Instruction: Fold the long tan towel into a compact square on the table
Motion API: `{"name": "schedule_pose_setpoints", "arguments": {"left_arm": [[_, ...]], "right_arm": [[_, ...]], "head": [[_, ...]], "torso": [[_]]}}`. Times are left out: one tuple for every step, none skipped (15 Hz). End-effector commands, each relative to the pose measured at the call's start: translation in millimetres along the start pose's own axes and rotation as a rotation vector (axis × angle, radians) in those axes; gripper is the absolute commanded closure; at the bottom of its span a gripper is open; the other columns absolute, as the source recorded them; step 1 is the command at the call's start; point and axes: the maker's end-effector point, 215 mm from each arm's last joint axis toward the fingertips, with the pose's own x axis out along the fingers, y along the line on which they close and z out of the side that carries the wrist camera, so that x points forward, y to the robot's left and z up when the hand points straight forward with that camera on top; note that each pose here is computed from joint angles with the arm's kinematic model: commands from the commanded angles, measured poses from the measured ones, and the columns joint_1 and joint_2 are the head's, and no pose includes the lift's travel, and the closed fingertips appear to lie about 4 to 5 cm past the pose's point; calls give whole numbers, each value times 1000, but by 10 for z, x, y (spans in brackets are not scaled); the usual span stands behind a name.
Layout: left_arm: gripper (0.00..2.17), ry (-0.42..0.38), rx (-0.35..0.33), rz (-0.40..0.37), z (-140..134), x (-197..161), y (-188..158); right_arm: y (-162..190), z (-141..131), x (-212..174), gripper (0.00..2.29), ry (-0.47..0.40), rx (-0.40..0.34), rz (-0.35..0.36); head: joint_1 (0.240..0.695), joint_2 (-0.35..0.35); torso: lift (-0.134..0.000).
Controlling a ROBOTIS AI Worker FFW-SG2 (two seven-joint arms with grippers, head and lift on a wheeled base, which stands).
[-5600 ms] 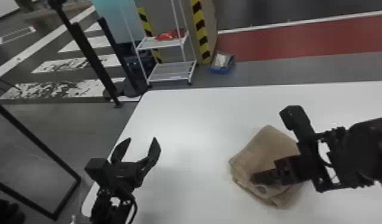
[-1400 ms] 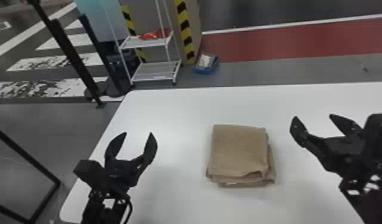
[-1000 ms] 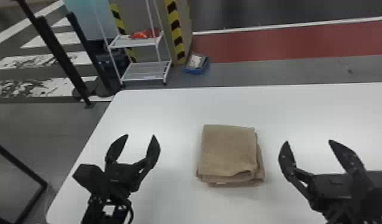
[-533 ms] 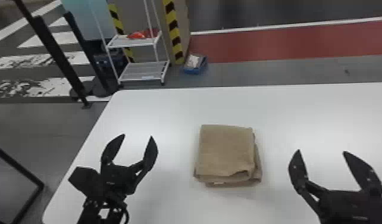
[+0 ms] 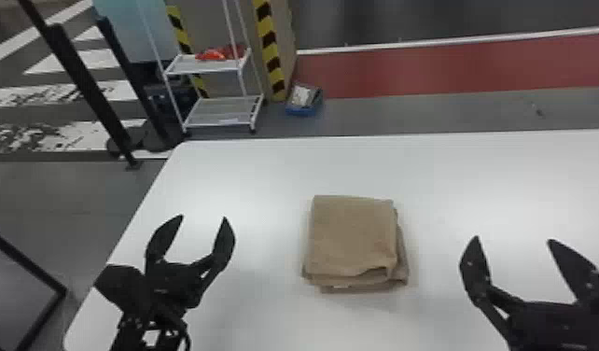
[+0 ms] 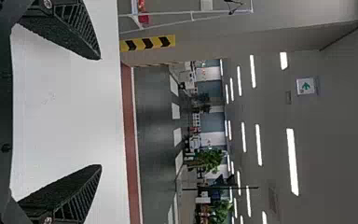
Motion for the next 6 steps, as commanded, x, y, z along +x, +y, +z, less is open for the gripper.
{"name": "schedule_pose_setpoints", "arguments": {"left_arm": [[147,3,-2,9,-3,-3,49],[147,-2,2,9,18,5,61],[147,-1,2,9,12,-1,61],[147,-1,2,9,12,-1,61],[147,1,3,6,7,-6,60],[147,1,4,8,10,-6,68]], "right_arm": [[20,-8,-18,49,1,-9,3],[39,-11,-30,53,1,-13,6],[49,20,-35,53,-10,-14,8],[57,27,-48,53,-15,-12,9],[57,21,-53,53,-13,-12,9],[66,24,-59,53,-15,-13,10]], "head": [[695,228],[695,232],[695,234],[695,237],[695,239],[695,241]], "torso": [[-123],[-123],[-123],[-123],[-123],[-123]]}}
